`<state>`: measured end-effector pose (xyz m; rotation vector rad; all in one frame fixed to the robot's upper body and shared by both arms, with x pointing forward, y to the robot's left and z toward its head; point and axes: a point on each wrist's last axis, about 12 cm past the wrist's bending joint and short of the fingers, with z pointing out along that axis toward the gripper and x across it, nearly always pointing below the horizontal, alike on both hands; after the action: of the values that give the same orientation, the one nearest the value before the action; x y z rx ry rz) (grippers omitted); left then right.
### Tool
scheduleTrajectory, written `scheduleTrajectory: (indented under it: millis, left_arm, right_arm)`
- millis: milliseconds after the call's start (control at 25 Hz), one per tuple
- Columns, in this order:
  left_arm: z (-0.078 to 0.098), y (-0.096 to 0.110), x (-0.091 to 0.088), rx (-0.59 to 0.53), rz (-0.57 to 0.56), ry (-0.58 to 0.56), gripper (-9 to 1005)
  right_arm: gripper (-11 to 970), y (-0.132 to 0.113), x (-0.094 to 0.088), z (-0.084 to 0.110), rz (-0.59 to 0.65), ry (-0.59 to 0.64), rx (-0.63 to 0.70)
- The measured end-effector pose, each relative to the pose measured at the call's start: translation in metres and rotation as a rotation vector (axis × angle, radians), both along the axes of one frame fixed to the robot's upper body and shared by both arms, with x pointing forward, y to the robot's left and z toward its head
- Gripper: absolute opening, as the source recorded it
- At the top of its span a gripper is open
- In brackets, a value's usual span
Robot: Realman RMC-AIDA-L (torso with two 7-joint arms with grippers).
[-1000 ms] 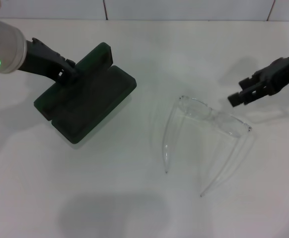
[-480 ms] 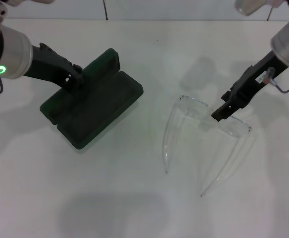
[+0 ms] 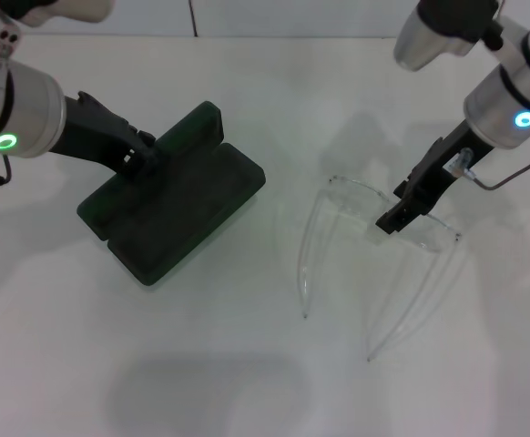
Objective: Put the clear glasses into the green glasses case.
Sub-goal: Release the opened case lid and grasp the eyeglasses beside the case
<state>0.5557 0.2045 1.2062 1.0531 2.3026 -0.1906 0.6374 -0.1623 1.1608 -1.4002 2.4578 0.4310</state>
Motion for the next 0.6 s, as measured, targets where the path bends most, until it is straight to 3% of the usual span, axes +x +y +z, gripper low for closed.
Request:
scheduleTrajectory:
  millis: [360,440,600]
  left_arm:
    - [-0.0042,0.0042,-0.0023,-0.002,0.014,0.008,202]
    - [-0.0047,0.0044,-0.0027,-0.005,0.015,0.009,202]
    - [-0.0057,0.005,-0.0036,-0.009,0.017,0.012,202]
  right_arm:
    - [599,0.0062,-0.0011,-0.0027,0.007,-0.007,0.016]
    - [490,0.0062,-0.0012,-0.0024,0.005,-0.006,0.026]
    - [386,0.0063,-0.0014,-0.0024,0.003,-0.003,0.032]
